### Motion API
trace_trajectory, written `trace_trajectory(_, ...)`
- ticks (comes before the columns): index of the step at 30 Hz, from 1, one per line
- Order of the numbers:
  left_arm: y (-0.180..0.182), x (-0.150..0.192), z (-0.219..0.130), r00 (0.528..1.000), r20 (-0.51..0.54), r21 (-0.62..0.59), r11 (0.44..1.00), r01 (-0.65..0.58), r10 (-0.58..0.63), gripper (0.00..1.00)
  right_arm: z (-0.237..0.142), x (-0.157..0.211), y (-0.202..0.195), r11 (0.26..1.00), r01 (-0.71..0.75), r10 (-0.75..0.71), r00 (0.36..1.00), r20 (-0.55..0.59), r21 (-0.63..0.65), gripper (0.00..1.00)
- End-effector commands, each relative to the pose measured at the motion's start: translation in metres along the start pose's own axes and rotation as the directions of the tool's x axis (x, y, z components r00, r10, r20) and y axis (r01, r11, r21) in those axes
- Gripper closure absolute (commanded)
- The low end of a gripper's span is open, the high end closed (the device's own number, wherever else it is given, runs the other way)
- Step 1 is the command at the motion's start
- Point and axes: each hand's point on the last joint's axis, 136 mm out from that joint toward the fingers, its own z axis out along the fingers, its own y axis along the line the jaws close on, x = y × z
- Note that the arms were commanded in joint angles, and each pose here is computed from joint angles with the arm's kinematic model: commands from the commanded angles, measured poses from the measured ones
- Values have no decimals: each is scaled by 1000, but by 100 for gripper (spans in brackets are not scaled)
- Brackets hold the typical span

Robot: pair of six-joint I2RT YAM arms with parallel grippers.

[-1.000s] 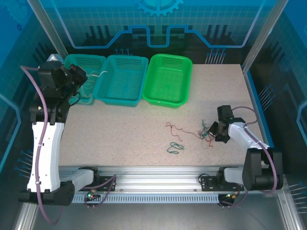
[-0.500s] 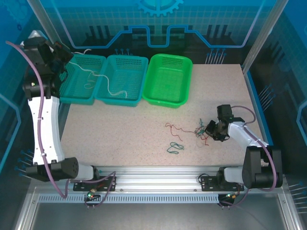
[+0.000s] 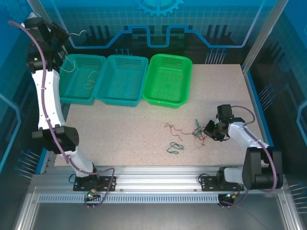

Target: Untangle the cables

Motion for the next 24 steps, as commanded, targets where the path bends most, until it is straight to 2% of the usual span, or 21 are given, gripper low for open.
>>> trace_trajectory(1, 12, -4, 19, 1000, 2, -2, 1000, -5, 5, 100, -9, 0, 4, 1000, -4, 4, 1000, -4, -25, 100)
trace_trajectory(9, 85, 31, 64, 996, -86, -168, 986, -21, 7, 98, -15, 1, 6, 1000, -12, 12, 1000, 1, -27, 100)
trace_trajectory(11, 96, 36, 70, 995, -97, -182, 983, -18, 0, 81, -17, 1, 6, 1000, -13, 13, 1000, 0, -27, 100)
trace_trajectory(13, 99, 36, 71, 995, -99, -183, 983, -18, 0, 75, -20, 1, 7, 1000, -12, 12, 1000, 1, -28, 100)
trace_trajectory(18, 89, 27, 62, 995, -83, -156, 987, 37, -51, 52, -24, 0, 8, 999, -10, 11, 1000, 16, -34, 100)
trace_trajectory(22, 60, 37, 38, 980, -106, -87, 984, 157, -165, 50, -22, 0, 11, 999, -2, 2, 1000, 5, -46, 100)
trace_trajectory(24, 31, 49, 20, 973, -140, -9, 982, 187, -186, 50, -22, 0, 15, 998, 12, -12, 1000, -7, -60, 100)
